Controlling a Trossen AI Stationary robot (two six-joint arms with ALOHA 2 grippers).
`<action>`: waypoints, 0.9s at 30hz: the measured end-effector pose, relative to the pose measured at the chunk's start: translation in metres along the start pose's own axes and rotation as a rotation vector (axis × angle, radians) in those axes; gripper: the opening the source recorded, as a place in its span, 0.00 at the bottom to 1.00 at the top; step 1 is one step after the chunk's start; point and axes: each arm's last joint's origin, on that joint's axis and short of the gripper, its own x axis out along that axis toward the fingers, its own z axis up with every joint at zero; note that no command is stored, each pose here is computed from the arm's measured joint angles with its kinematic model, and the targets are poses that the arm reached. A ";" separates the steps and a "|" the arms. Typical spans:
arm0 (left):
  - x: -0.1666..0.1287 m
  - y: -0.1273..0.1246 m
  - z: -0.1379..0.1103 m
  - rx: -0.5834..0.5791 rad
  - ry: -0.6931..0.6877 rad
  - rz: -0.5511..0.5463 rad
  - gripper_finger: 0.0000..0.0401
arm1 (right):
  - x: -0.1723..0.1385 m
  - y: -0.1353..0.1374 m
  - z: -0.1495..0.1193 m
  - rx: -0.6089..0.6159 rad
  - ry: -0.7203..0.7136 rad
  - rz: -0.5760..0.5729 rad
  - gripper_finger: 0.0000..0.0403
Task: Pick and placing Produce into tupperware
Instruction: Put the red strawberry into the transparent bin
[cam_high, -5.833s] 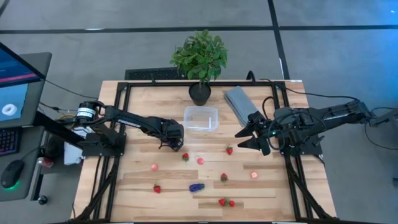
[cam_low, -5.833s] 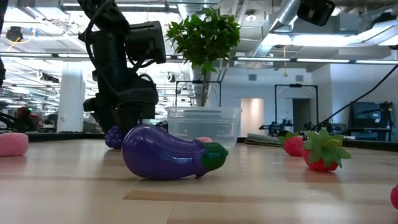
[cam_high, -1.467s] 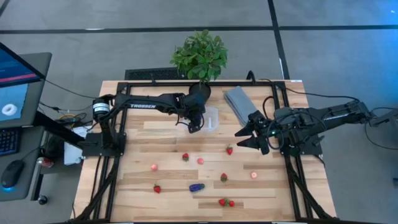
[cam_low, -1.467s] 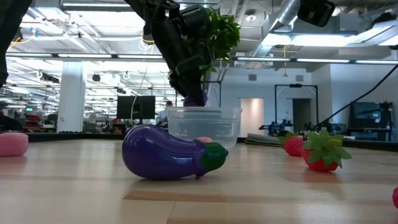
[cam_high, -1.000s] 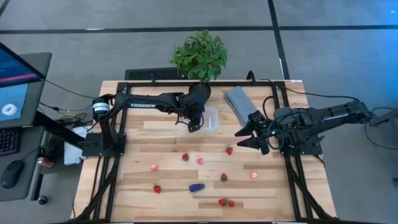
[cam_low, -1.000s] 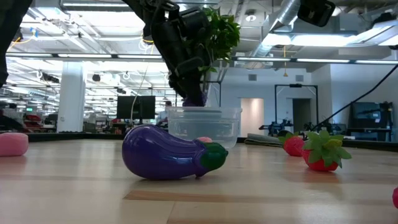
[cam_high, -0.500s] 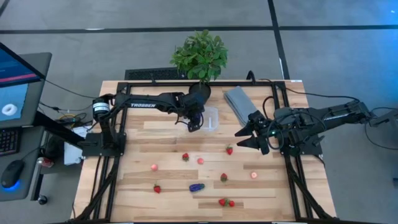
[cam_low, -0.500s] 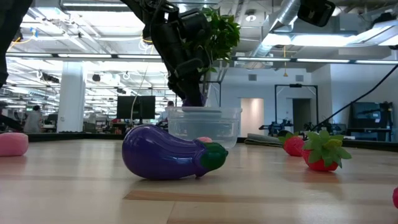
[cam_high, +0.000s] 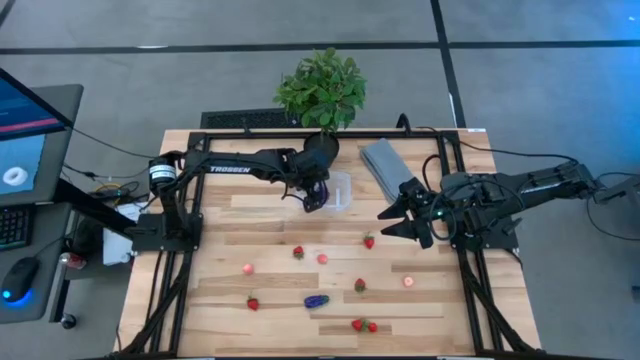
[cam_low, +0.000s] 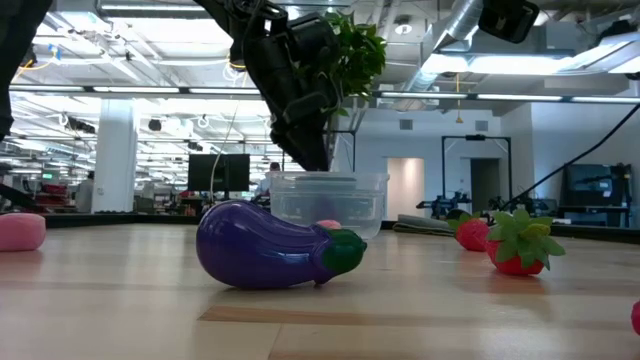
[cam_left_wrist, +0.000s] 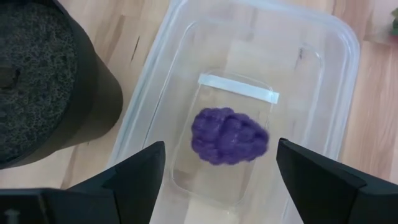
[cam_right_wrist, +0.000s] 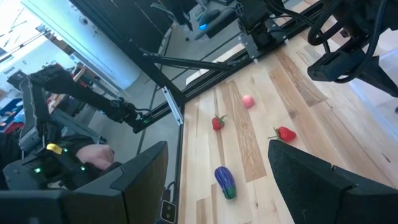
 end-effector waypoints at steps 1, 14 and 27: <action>0.000 0.000 0.000 -0.003 -0.002 -0.010 0.74 | 0.000 0.000 0.000 0.000 0.001 -0.001 0.75; -0.055 -0.011 0.002 0.018 -0.063 -0.058 0.74 | 0.000 -0.006 -0.008 0.013 0.065 -0.080 0.75; -0.137 -0.053 -0.027 0.076 -0.029 -0.059 0.73 | 0.001 -0.014 -0.019 0.035 0.140 -0.134 0.75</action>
